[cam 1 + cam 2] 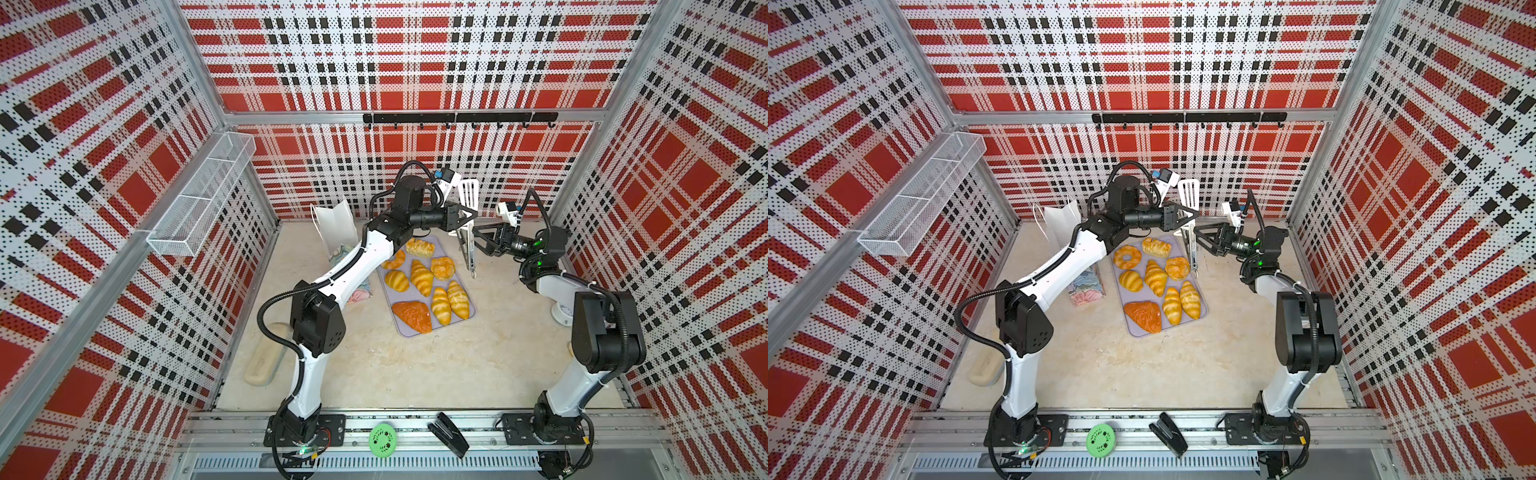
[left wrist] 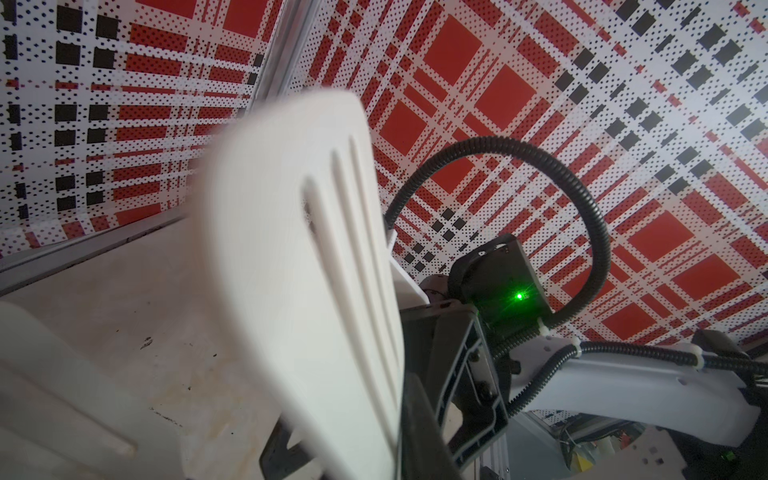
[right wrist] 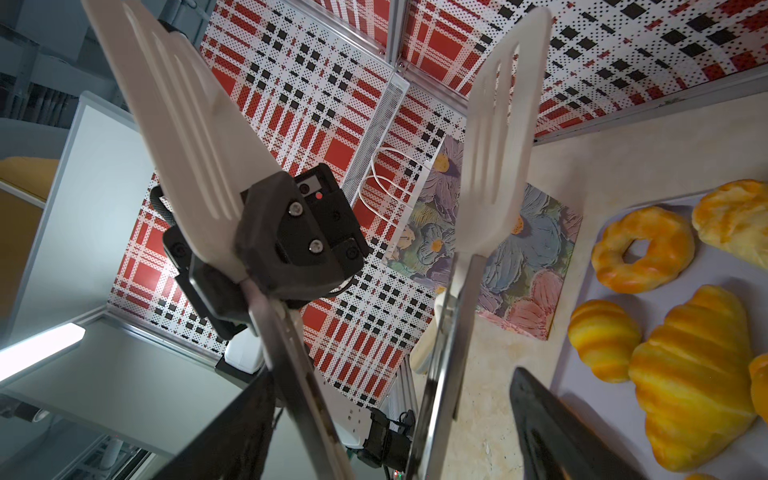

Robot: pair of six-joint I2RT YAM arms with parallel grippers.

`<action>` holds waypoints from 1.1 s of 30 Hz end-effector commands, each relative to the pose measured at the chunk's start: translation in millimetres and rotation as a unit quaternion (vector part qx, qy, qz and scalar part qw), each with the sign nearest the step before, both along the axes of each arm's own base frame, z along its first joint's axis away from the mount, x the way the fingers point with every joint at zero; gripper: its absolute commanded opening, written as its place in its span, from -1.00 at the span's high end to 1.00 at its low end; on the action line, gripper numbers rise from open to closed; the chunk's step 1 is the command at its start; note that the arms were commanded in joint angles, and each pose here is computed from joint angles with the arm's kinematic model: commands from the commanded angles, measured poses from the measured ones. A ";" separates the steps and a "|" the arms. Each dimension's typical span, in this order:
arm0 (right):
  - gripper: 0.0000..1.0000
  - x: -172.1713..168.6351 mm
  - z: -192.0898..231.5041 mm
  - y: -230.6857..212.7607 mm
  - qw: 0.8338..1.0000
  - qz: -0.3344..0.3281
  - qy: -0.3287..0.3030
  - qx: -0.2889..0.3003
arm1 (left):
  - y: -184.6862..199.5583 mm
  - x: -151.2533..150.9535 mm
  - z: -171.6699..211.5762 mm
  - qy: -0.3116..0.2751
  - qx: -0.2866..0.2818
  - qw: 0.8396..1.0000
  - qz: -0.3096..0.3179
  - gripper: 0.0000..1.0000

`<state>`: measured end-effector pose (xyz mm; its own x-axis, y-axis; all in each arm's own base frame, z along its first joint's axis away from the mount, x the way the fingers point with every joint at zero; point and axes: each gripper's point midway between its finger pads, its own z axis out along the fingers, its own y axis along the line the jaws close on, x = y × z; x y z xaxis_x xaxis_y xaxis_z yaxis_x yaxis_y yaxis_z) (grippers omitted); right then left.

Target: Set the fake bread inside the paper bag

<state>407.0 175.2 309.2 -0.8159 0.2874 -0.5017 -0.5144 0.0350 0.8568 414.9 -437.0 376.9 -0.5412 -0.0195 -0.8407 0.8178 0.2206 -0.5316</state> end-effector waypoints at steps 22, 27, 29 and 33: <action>-0.78 -7.8 23.2 6.2 1.000 -0.002 -0.031 0.002 | -26.0 -28.6 26.6 -0.051 -0.034 0.998 -0.034 0.73; -0.77 -9.4 28.4 6.9 1.000 0.005 -0.026 0.011 | -29.8 -32.4 28.5 -0.059 -0.041 0.997 -0.041 0.73; -0.76 -12.3 30.4 6.6 1.000 0.006 -0.027 0.012 | -30.2 -32.8 28.9 -0.062 -0.043 0.996 -0.042 0.73; -0.76 -13.5 29.1 6.9 1.000 0.006 -0.023 0.009 | -31.3 -34.9 33.9 -0.068 -0.052 0.995 -0.046 0.73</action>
